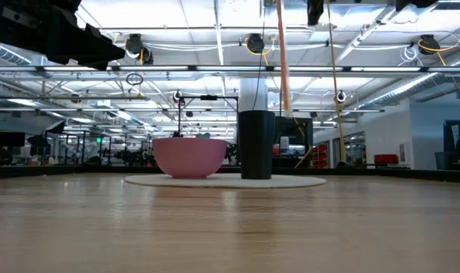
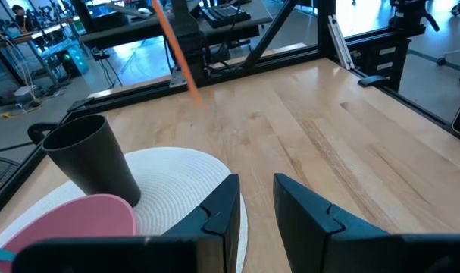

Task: Pick & Place Utensil
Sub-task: Put the orange straw into the black cup

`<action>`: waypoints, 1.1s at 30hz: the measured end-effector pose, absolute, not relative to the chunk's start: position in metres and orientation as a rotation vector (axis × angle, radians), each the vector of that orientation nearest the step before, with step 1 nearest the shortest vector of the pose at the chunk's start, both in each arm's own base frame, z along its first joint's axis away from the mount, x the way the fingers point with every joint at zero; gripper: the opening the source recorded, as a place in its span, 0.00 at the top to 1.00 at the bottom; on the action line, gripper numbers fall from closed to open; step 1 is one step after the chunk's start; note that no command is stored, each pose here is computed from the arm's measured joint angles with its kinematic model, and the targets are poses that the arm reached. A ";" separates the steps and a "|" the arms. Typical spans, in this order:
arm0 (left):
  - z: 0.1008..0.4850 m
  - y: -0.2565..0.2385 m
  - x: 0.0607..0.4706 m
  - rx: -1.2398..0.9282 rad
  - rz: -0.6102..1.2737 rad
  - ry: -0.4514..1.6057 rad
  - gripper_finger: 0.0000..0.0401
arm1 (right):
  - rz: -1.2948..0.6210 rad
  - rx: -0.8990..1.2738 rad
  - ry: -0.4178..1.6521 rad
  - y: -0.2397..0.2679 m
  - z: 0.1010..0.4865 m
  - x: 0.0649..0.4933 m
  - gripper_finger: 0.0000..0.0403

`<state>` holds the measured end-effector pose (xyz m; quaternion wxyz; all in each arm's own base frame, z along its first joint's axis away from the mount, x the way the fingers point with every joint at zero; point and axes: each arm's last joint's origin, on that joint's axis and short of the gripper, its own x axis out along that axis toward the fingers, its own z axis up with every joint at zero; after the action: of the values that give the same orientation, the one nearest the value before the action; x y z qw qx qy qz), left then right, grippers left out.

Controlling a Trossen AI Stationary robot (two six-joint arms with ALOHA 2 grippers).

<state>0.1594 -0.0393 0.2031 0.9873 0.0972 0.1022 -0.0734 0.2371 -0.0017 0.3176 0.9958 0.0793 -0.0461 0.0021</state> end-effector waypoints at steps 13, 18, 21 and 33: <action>0.203 -0.039 0.159 0.195 -0.148 0.203 0.78 | -0.154 -0.001 -0.317 -0.025 0.338 0.232 1.00; 0.203 -0.039 0.159 0.196 -0.148 0.203 0.78 | -0.226 -0.005 -0.305 -0.037 0.336 0.233 1.00; 0.203 -0.039 0.159 0.197 -0.148 0.203 0.78 | -0.250 -0.022 -0.298 -0.043 0.334 0.235 1.00; 0.203 -0.039 0.159 0.198 -0.148 0.203 0.78 | -0.318 -0.070 -0.229 -0.061 0.318 0.247 1.00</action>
<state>0.1595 -0.0394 0.2033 0.9872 0.0988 0.1010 -0.0739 0.2471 -0.0607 0.3183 0.9802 -0.0348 -0.1137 -0.1580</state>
